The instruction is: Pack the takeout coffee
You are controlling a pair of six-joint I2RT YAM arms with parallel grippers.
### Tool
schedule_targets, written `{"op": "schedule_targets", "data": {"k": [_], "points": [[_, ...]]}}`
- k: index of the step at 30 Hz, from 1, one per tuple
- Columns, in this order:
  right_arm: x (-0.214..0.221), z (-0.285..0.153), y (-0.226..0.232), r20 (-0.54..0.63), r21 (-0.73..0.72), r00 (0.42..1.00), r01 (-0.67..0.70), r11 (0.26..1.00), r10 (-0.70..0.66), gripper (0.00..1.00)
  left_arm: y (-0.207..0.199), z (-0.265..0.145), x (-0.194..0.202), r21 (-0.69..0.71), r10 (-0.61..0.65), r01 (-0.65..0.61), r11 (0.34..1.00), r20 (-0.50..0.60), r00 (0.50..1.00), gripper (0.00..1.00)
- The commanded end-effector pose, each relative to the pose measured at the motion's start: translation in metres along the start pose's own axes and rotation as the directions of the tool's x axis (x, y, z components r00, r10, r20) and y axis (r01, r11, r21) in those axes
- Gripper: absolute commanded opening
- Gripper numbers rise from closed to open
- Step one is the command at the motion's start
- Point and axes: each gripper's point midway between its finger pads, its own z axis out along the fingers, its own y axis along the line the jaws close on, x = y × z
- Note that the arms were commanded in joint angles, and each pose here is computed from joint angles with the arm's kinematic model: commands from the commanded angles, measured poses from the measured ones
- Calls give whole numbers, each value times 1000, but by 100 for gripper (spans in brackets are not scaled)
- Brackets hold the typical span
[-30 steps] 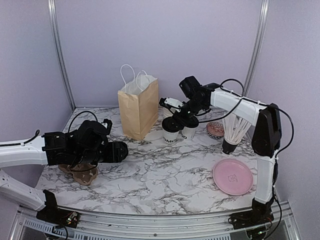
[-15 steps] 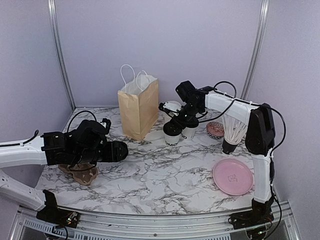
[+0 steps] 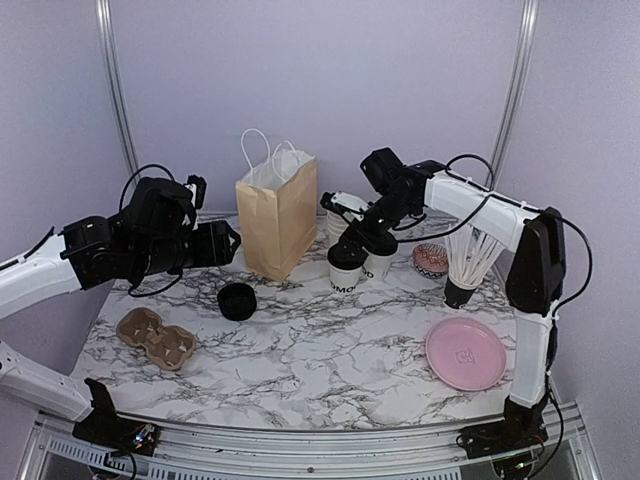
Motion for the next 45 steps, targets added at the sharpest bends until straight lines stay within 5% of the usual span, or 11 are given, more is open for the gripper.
{"op": "schedule_targets", "data": {"k": [1,10,23,28,40,45], "points": [[-20,-64,26,136,-50,990,42,998,-35,92,15,-9,-68,-117,79,-64,991,122,989,68],[4,-97,55,218,-52,973,82,995,-69,92,21,56,-159,-138,85,-66,988,139,987,70],[30,-79,64,204,-70,977,84,994,-68,92,39,180,-206,1,-20,20,1000,48,999,54],[34,-74,65,198,-79,978,84,993,-67,92,31,188,-212,100,-51,48,994,26,998,42],[27,-71,62,200,-86,978,84,993,-66,91,32,180,-197,101,-95,98,990,-31,995,42],[20,-75,63,211,-97,975,87,991,-65,90,43,168,-195,47,-101,102,994,-22,995,23]]}}
